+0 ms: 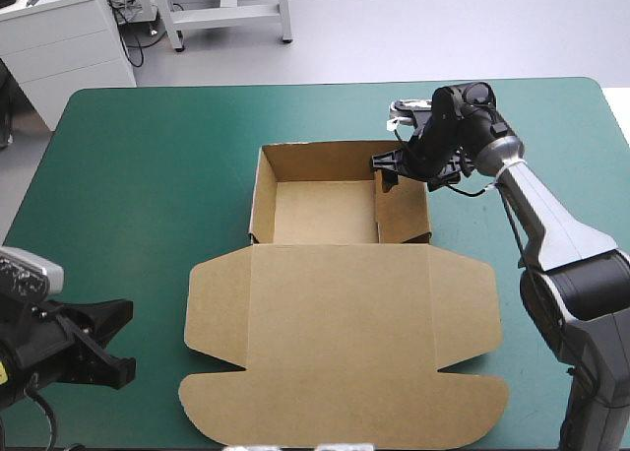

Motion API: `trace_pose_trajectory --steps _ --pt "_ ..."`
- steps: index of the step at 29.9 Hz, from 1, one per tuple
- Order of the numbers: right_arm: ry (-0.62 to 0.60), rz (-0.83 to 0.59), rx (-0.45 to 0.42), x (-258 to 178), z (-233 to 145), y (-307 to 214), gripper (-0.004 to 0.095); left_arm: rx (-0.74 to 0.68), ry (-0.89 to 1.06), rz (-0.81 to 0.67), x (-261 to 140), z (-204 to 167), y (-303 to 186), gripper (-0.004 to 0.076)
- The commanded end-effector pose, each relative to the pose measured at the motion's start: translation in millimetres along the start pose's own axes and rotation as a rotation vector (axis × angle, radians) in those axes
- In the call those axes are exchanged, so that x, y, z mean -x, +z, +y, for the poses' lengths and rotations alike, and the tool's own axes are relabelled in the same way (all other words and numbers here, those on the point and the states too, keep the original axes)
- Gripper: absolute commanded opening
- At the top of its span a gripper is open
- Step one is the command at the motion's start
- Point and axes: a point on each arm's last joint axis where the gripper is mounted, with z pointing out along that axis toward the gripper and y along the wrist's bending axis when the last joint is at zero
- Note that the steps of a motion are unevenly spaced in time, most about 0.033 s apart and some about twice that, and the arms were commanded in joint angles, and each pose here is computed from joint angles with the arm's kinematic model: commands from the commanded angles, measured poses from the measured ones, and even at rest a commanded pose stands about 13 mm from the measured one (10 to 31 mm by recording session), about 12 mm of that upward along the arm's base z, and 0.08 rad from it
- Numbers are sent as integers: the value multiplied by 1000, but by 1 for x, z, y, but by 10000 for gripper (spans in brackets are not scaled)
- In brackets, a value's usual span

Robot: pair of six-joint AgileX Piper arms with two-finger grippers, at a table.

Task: Fold the box

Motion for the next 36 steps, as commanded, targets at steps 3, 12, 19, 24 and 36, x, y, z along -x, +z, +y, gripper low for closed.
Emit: trace_pose_trajectory --steps 3,12,19,24,36 --pt "20 -50 22 2 1 -21 738 -15 2 17 -20 1 -6 -23" --pt "38 -34 17 3 0 -13 719 -12 -2 32 -33 3 2 -23" --pt "41 -20 18 4 0 -7 576 -12 -3 28 -33 4 3 -23" --pt "40 -17 15 4 -1 -6 393 -12 -3 30 -33 4 3 -23" --pt "29 -105 11 3 -19 -44 -23 25 10 27 -33 7 3 -23"
